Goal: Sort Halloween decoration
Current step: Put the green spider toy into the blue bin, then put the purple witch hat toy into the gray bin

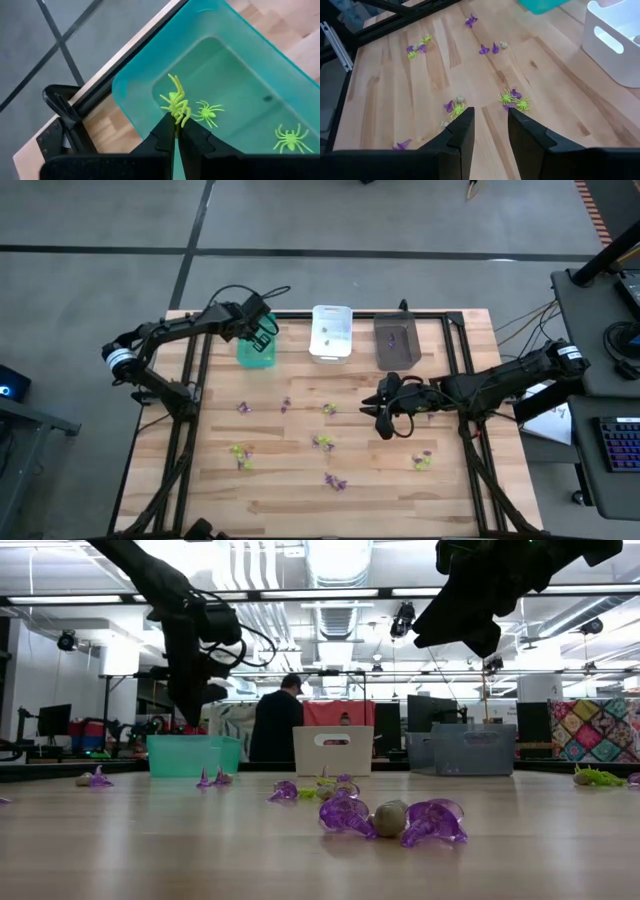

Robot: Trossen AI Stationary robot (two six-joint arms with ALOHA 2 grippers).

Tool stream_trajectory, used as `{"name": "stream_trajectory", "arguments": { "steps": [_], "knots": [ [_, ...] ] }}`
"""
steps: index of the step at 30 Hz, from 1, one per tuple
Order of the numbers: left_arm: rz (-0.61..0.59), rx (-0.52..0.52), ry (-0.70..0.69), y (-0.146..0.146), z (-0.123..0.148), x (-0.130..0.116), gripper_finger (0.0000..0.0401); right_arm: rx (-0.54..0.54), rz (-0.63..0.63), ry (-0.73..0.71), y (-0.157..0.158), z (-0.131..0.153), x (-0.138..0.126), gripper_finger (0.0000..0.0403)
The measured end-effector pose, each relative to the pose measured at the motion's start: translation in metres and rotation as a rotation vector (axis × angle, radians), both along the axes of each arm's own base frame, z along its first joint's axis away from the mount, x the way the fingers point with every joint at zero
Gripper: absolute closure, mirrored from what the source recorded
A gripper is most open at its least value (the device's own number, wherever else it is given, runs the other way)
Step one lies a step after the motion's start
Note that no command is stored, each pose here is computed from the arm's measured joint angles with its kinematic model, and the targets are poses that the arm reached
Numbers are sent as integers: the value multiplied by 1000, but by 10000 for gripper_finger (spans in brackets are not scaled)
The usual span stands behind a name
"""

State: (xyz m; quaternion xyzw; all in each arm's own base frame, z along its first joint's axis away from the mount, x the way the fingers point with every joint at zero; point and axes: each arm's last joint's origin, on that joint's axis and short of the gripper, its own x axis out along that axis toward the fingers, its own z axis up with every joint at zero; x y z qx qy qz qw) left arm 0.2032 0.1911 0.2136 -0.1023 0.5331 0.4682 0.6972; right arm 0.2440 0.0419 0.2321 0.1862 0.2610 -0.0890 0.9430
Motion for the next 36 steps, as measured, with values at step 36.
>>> {"name": "stream_trajectory", "arguments": {
  "steps": [36],
  "knots": [
    [-458,76,-200,-123,38,53,317,73,-76,-12,-1,0,0,296]
  ]
}}
